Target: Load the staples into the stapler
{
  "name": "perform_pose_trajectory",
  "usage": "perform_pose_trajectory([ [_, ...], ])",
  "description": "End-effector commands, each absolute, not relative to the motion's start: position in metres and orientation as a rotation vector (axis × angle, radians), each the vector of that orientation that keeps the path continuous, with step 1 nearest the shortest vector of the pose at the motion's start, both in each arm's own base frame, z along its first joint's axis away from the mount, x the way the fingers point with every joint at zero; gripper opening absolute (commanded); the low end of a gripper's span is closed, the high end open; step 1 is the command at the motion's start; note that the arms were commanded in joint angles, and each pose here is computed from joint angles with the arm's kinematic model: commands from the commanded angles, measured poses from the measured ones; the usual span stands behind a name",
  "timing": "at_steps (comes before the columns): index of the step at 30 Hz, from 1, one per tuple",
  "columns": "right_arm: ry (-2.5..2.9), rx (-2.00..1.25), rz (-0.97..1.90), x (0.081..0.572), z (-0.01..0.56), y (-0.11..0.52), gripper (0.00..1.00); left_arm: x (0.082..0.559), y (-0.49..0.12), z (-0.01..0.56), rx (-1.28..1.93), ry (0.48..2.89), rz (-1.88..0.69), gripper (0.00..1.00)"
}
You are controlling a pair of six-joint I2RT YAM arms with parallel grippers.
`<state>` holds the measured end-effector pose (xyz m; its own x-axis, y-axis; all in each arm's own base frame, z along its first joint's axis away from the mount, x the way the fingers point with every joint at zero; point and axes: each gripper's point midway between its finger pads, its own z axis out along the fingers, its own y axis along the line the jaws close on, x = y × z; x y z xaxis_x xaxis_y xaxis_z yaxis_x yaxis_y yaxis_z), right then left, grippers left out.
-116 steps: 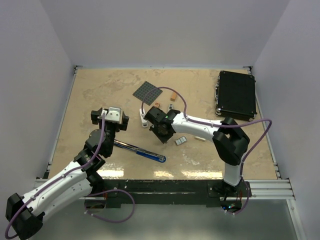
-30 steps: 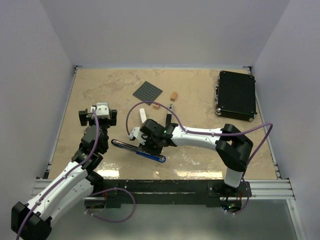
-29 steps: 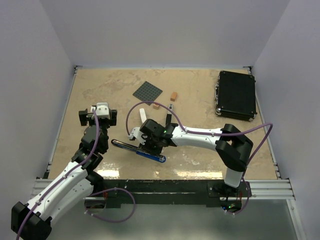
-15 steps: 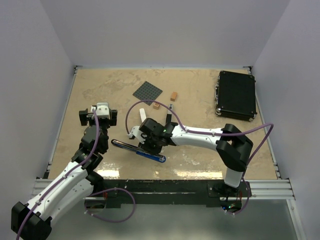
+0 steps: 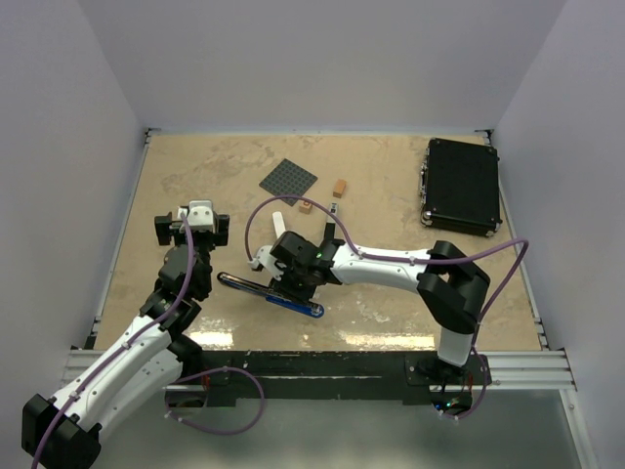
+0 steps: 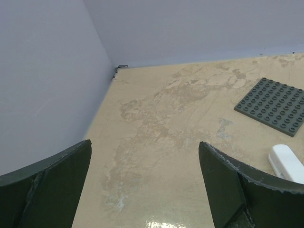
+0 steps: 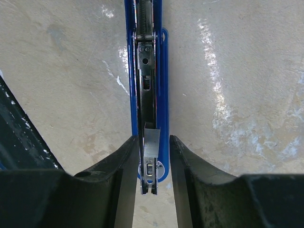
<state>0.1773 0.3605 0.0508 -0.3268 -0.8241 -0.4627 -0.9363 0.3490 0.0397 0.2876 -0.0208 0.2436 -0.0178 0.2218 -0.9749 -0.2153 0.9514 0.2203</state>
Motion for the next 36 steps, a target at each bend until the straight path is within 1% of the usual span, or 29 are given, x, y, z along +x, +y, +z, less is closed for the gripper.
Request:
perform_pose_trajectory([
  [1, 2.241, -1.514, 0.451, 0.180, 0.059, 0.373, 0.36, 0.289, -0.020, 0.254, -0.005, 1.520, 0.342, 0.99],
  [7, 2.256, -1.486, 0.379, 0.188, 0.056, 0.365, 0.36, 0.289, -0.020, 0.254, -0.005, 1.520, 0.339, 0.99],
  [16, 2.298, -1.419, 0.381, 0.197, 0.058, 0.356, 0.33, 0.289, -0.021, 0.253, 0.000, 1.523, 0.336, 0.99],
  [25, 2.372, -1.378, 0.524, 0.195, 0.057, 0.353, 0.30, 0.289, -0.021, 0.255, -0.002, 1.519, 0.337, 0.99],
  [33, 2.410, -1.379, 0.510, 0.192, 0.048, 0.347, 0.30, 0.289, -0.022, 0.255, 0.002, 1.521, 0.329, 0.99],
  [36, 2.447, -1.315, 0.527, 0.189, 0.048, 0.348, 0.29, 0.289, -0.024, 0.254, 0.003, 1.521, 0.318, 0.99],
])
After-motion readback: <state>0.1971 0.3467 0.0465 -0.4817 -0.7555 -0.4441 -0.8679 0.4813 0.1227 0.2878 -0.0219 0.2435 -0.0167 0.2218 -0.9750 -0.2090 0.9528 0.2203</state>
